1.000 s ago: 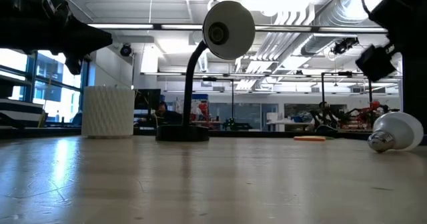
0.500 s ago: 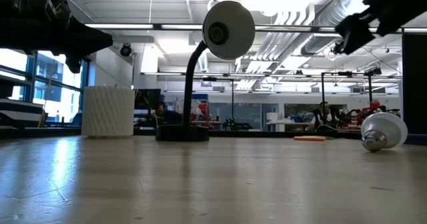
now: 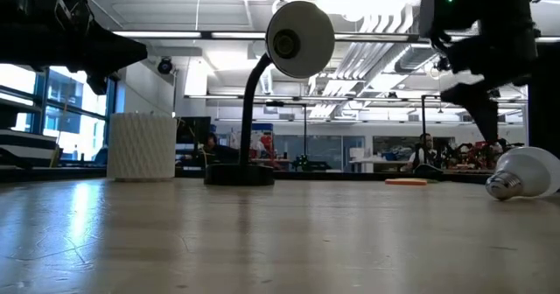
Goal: Screw lightbulb
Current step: Prepare the light bulb
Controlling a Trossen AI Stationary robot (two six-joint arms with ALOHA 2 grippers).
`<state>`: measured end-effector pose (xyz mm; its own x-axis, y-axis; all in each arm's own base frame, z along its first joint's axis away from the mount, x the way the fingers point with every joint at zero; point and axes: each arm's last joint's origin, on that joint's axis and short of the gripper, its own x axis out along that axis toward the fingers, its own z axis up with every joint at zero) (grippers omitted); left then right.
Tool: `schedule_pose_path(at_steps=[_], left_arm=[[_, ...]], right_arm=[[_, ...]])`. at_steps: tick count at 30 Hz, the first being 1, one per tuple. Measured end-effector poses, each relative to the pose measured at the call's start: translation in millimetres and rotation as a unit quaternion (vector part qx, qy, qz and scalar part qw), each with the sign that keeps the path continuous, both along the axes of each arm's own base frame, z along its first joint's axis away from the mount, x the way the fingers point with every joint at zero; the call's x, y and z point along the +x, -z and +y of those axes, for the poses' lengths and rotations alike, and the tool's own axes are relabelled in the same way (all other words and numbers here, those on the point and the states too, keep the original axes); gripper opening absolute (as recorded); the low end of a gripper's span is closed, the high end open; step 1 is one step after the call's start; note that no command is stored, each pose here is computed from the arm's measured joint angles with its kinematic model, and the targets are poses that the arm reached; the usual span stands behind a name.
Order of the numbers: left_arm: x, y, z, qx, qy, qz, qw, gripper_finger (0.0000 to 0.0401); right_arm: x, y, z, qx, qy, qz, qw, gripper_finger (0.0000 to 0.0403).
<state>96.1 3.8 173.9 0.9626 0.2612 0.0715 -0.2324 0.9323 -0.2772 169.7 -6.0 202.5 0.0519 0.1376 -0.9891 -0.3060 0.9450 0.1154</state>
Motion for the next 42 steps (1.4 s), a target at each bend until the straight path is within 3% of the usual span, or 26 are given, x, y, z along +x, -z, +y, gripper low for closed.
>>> schedule_pose_path(at_steps=[23, 27, 32, 36, 42], left_arm=[[0.0, -0.1, 0.0, 0.004, 0.0, 0.001, 1.0, 0.005], [0.0, 0.0, 0.0, 0.004, 0.0, 0.001, 1.0, 0.005], [0.0, 0.0, 0.0, 0.004, 0.0, 0.001, 1.0, 0.005], [0.1, 0.0, -0.1, 0.004, 0.001, 0.001, 1.0, 0.005], [0.1, 0.2, -0.1, 0.008, 0.001, 0.003, 1.0, 0.005]], right_arm=[[10.9, 39.5, 36.8, -0.02, -0.103, 0.126, 0.986, 0.0326], [24.5, 42.1, 39.9, -0.037, -0.081, 0.118, 0.989, 0.0326], [35.5, 55.5, 42.6, -0.022, -0.023, 0.119, 0.992, 0.0326], [37.9, 61.0, 41.6, -0.043, 0.023, 0.127, 0.991, 0.0326], [42.0, 61.6, 42.8, -0.033, 0.088, 0.113, 0.989, 0.0325]])
